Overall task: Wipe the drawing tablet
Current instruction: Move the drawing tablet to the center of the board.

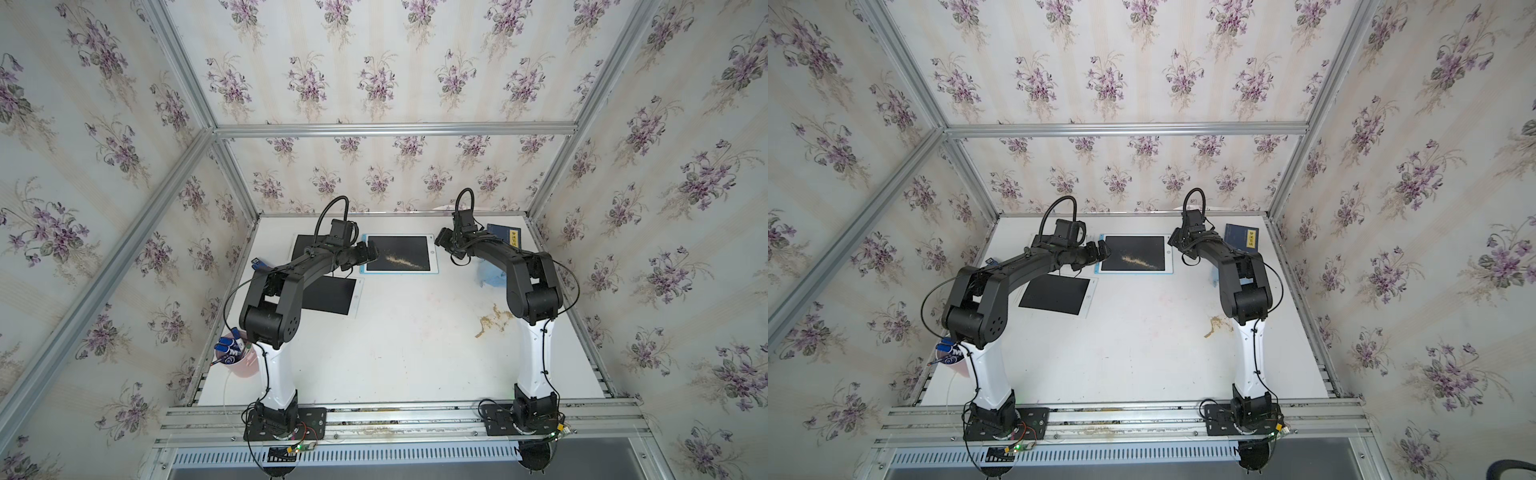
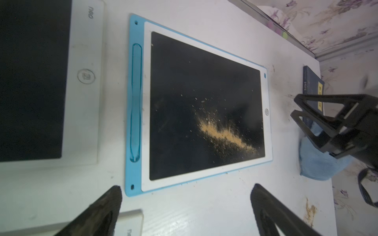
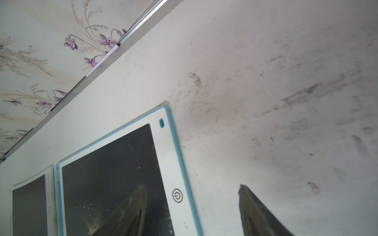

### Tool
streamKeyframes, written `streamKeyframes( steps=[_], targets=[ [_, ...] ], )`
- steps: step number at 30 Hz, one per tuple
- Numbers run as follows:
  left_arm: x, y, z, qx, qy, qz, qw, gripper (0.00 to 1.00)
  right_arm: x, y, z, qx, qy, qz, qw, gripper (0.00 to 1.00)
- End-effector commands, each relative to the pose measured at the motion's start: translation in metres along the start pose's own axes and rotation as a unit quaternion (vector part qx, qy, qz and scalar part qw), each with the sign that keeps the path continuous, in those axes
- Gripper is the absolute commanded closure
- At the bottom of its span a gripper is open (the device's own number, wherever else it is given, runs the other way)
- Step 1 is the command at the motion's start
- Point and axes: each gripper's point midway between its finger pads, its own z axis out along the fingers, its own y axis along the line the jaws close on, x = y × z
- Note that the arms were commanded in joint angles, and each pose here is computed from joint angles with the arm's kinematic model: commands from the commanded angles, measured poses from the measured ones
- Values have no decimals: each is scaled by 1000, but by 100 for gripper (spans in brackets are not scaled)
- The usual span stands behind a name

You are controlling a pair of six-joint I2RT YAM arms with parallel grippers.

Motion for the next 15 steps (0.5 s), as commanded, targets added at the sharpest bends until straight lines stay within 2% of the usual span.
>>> streamKeyframes(
  steps=[1,5,9,15],
  targets=[
    [-4,-1,12,13,21,3,1000,0,7,2,6,-8,18,2,1000,28],
    [-9,0,33,12,44,3,999,0,6,2,15,-3,27,-2,1000,28],
    [-15,2,44,9,42,1,999,0,11,3,23,-10,35,-2,999,28],
    [-20,28,50,-63,36,12,997,0,18,1,30,-13,49,1,999,28]
  ],
)
